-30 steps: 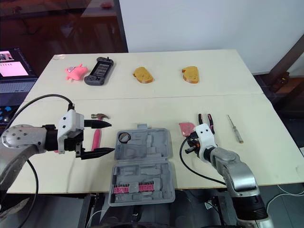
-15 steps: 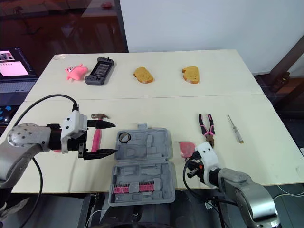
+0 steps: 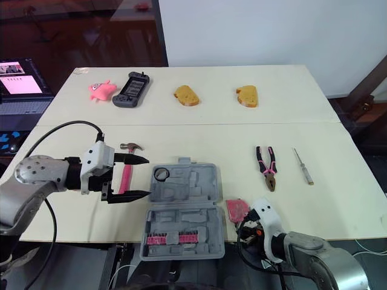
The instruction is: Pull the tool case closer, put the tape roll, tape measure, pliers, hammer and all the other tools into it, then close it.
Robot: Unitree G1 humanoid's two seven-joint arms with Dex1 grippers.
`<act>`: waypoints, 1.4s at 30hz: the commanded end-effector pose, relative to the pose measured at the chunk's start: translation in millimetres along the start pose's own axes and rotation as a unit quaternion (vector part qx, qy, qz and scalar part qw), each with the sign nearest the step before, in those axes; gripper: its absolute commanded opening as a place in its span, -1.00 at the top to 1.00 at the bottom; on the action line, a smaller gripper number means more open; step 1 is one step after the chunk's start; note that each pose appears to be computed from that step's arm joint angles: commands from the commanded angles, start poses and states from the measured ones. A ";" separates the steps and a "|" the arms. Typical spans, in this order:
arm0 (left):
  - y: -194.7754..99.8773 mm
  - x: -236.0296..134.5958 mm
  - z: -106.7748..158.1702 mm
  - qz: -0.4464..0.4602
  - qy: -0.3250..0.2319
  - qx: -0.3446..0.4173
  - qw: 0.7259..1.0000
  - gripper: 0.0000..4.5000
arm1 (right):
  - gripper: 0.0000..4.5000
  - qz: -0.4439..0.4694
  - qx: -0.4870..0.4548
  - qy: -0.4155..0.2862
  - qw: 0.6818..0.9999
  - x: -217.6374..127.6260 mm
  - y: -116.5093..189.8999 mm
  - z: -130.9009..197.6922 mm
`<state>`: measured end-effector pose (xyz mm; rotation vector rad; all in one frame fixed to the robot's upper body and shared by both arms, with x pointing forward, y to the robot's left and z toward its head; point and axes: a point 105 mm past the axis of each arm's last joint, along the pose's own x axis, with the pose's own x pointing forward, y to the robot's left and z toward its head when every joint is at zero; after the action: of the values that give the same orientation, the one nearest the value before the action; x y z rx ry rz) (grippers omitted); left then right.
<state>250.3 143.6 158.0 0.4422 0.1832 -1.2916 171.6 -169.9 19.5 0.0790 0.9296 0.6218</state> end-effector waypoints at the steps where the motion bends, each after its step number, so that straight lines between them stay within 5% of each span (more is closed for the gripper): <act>1: 1.2 -0.3 7.4 -0.003 -0.007 0.019 1.000 -1.00 | 0.60 0.025 0.010 0.019 0.999 -4.4 4.4 -6.8; 8: -2.5 -6.2 9.5 -0.009 -0.020 0.019 1.000 -1.00 | -0.99 0.056 -0.074 0.010 0.996 -48.2 -4.9 26.6; 11: -7.7 -10.3 9.9 -0.012 -0.027 0.013 0.999 -1.00 | -0.99 0.060 -0.190 0.009 0.980 -57.1 -4.5 40.9; 13: -16.0 -15.1 11.5 -0.011 -0.041 0.014 0.999 -1.00 | -0.99 0.051 -0.336 -0.007 0.941 -61.7 -1.5 60.0; 16: -27.5 -21.8 11.3 -0.013 -0.052 0.011 0.999 -1.00 | -0.99 0.085 -0.402 -0.051 0.910 -65.1 6.0 77.8; 21: -52.4 -38.1 -2.2 -0.033 -0.049 -0.023 0.998 -1.00 | -0.99 0.126 -0.517 0.030 0.846 -55.0 -11.0 73.3; 29: -58.7 -46.2 -4.0 0.003 -0.061 -0.016 0.998 -1.00 | -0.99 0.134 -0.581 0.058 0.801 -17.6 -33.6 77.0; 42: -65.6 -47.9 -12.6 0.012 -0.034 -0.046 0.998 -1.00 | -0.99 0.159 -0.586 0.061 0.792 9.3 -27.2 84.6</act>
<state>176.7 179.8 143.1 0.2930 0.2086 -1.2636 252.4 -174.0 51.4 -0.9352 0.5301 1.4322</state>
